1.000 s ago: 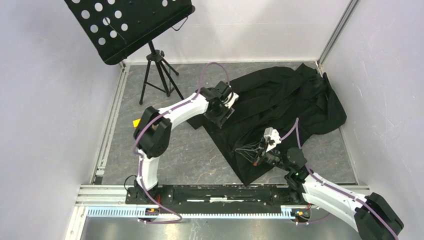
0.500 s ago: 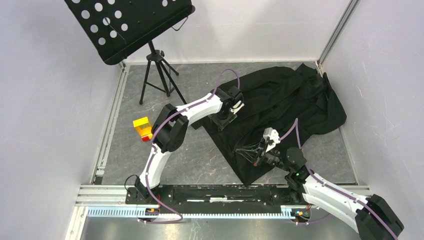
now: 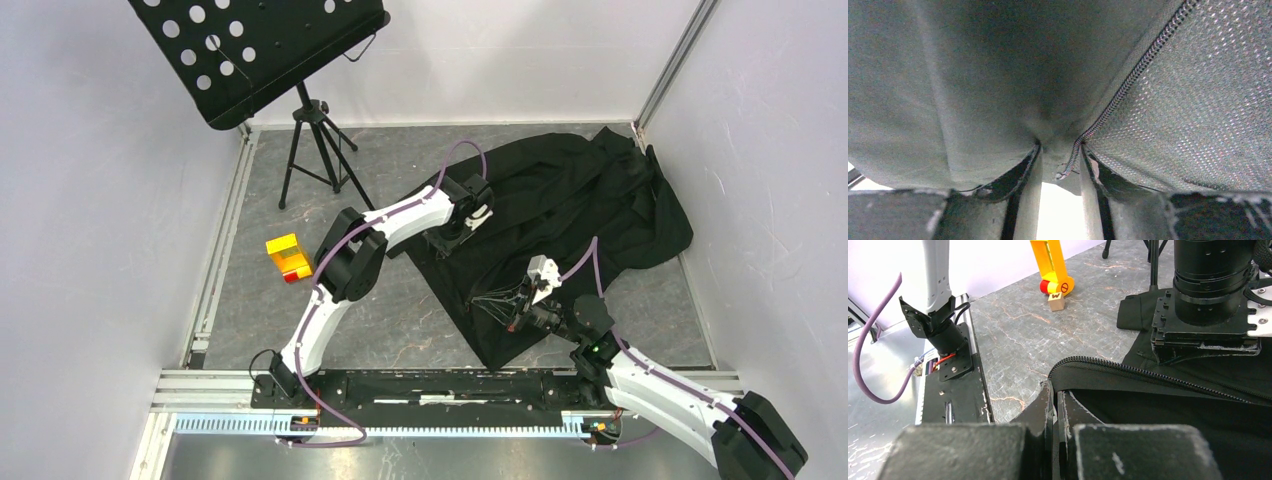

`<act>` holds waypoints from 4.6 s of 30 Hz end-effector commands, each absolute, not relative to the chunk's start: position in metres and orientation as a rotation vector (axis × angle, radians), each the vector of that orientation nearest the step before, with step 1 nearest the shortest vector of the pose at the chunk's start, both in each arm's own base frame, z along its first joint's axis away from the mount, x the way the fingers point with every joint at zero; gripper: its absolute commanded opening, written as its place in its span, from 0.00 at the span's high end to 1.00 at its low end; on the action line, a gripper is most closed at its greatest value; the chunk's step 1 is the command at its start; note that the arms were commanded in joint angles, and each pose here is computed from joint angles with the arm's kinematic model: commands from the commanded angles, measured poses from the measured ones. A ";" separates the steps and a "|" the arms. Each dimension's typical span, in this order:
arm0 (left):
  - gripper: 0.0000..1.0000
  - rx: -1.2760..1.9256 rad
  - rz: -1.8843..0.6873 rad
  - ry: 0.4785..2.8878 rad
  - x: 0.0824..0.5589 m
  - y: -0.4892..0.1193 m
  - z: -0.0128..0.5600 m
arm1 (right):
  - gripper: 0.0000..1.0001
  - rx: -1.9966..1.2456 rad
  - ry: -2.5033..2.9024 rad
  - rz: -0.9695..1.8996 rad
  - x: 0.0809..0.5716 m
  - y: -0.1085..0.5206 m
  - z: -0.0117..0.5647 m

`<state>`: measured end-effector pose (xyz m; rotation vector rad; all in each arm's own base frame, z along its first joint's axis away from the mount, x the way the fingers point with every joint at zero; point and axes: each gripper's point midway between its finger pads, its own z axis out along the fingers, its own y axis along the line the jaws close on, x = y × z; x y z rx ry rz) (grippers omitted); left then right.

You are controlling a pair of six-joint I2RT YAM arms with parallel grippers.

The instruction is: Zip up the jacket

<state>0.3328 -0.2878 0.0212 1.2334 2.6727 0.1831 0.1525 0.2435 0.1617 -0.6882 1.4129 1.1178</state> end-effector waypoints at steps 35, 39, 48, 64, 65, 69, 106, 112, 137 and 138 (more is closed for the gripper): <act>0.43 1.120 0.060 2.650 0.356 -0.297 0.046 | 1.00 -0.712 1.547 1.095 0.135 0.227 0.093; 0.37 1.091 0.103 2.623 0.363 -0.293 0.055 | 1.00 -0.710 1.548 1.092 0.135 0.226 0.093; 0.33 1.125 0.138 2.663 0.359 -0.289 0.033 | 1.00 -0.709 1.550 1.106 0.135 0.228 0.094; 0.64 1.148 0.245 2.665 0.369 -0.282 0.011 | 1.00 -0.706 1.545 1.107 0.136 0.229 0.097; 0.65 1.143 0.236 2.661 0.369 -0.284 0.015 | 1.00 -0.706 1.545 1.105 0.136 0.228 0.097; 0.71 1.115 0.197 2.628 0.371 -0.288 0.037 | 1.00 -0.701 1.552 1.108 0.136 0.229 0.096; 0.98 0.488 -0.130 2.377 0.367 -0.320 0.147 | 1.00 -0.393 1.802 1.154 0.167 0.233 0.100; 0.98 0.262 -0.096 2.272 0.342 -0.326 0.174 | 1.00 -0.339 1.846 1.216 0.182 0.241 0.103; 0.98 0.024 -0.383 2.081 0.299 -0.352 0.176 | 1.00 -0.192 1.641 1.295 0.220 0.229 0.134; 0.98 0.026 -0.395 2.083 0.298 -0.353 0.175 | 1.00 -0.183 1.633 1.287 0.222 0.228 0.135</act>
